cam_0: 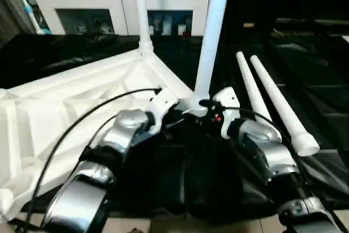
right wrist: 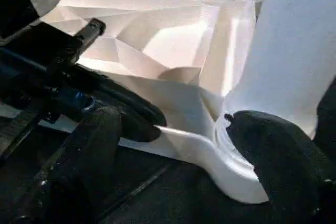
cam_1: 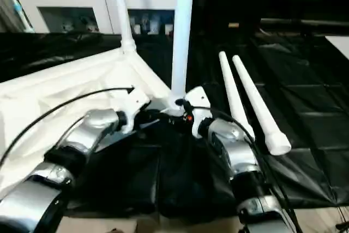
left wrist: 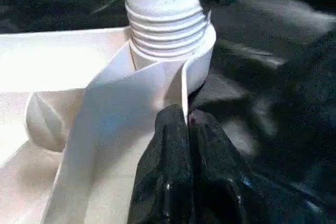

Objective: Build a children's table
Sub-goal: Rotate leg to tighten

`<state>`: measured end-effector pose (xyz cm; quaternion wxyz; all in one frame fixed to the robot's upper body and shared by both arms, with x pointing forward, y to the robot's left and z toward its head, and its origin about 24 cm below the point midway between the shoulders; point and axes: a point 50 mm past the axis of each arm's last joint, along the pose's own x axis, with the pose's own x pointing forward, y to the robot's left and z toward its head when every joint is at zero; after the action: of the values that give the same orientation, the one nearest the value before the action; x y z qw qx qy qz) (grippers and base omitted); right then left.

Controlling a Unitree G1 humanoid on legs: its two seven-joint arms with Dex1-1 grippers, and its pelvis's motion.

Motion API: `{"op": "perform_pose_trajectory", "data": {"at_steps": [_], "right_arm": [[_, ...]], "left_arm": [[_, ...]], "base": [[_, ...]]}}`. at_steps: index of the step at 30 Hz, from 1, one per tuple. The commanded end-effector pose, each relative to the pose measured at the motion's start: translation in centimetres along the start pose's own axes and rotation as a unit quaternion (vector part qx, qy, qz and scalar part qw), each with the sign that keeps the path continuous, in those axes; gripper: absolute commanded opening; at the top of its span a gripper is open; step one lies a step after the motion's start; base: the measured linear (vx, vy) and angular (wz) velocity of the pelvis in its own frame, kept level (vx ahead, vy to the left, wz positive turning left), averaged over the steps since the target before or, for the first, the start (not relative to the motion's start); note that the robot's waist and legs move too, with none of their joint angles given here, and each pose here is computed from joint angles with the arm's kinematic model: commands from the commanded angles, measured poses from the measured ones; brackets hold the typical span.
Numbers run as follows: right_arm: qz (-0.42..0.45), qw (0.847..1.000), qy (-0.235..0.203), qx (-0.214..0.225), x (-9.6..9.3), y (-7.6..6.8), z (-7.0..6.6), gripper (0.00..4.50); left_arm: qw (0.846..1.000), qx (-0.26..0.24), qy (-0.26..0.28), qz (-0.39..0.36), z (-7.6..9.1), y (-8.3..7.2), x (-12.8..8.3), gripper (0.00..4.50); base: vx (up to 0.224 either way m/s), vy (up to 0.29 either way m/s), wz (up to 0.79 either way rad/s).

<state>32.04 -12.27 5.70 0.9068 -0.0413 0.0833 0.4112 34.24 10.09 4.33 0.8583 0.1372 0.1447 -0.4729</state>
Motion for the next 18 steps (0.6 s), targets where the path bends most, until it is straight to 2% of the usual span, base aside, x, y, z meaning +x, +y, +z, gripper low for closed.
{"op": "perform_pose_trajectory", "data": {"at_steps": [1, 2, 4, 7, 13, 15, 17, 18], "right_arm": [[-0.030, 0.999, -0.023, -0.020, -1.8, -1.8, 1.5, 3.88], [-0.028, 0.999, -0.022, -0.021, -1.9, -1.8, 1.5, 3.88], [0.001, 0.999, 0.002, -0.043, -3.5, -1.9, 1.3, 3.88], [0.001, 0.998, 0.016, -0.054, -4.0, -2.1, 1.0, 3.88], [-0.065, 0.996, 0.017, -0.054, -4.3, -4.1, 1.4, 3.88], [-0.067, 0.996, 0.015, -0.052, -4.4, -4.2, 1.5, 3.88], [-0.042, 0.997, 0.015, -0.056, -4.0, -3.5, 1.7, 3.88], [-0.042, 0.997, 0.015, -0.056, -4.0, -3.5, 1.7, 3.89]], "left_arm": [[0.996, 0.017, -0.011, -0.089, -0.4, -1.9, 0.1, 0.00], [0.996, 0.018, -0.010, -0.090, -0.5, -1.9, 0.0, 0.00], [0.996, 0.027, 0.015, -0.089, -1.4, -1.8, -0.7, 0.00], [0.995, 0.033, 0.031, -0.088, -1.8, -1.7, -1.0, 0.00], [0.996, 0.037, 0.042, -0.073, -1.9, -1.2, -1.2, 0.00], [0.996, 0.039, 0.042, -0.074, -1.9, -1.3, -1.2, 0.00], [0.996, 0.034, 0.041, -0.066, -1.8, -1.0, -1.2, 0.00], [0.996, 0.034, 0.041, -0.066, -1.8, -1.0, -1.2, 0.27]], "base": [[0.000, 0.000, 0.00], [0.000, 0.000, 0.00], [0.000, 0.000, 0.00], [0.000, 0.000, 0.00], [0.000, 0.000, 0.00], [0.000, 0.000, 0.00], [0.000, 0.000, 0.00], [0.000, 0.000, 0.00]]}}
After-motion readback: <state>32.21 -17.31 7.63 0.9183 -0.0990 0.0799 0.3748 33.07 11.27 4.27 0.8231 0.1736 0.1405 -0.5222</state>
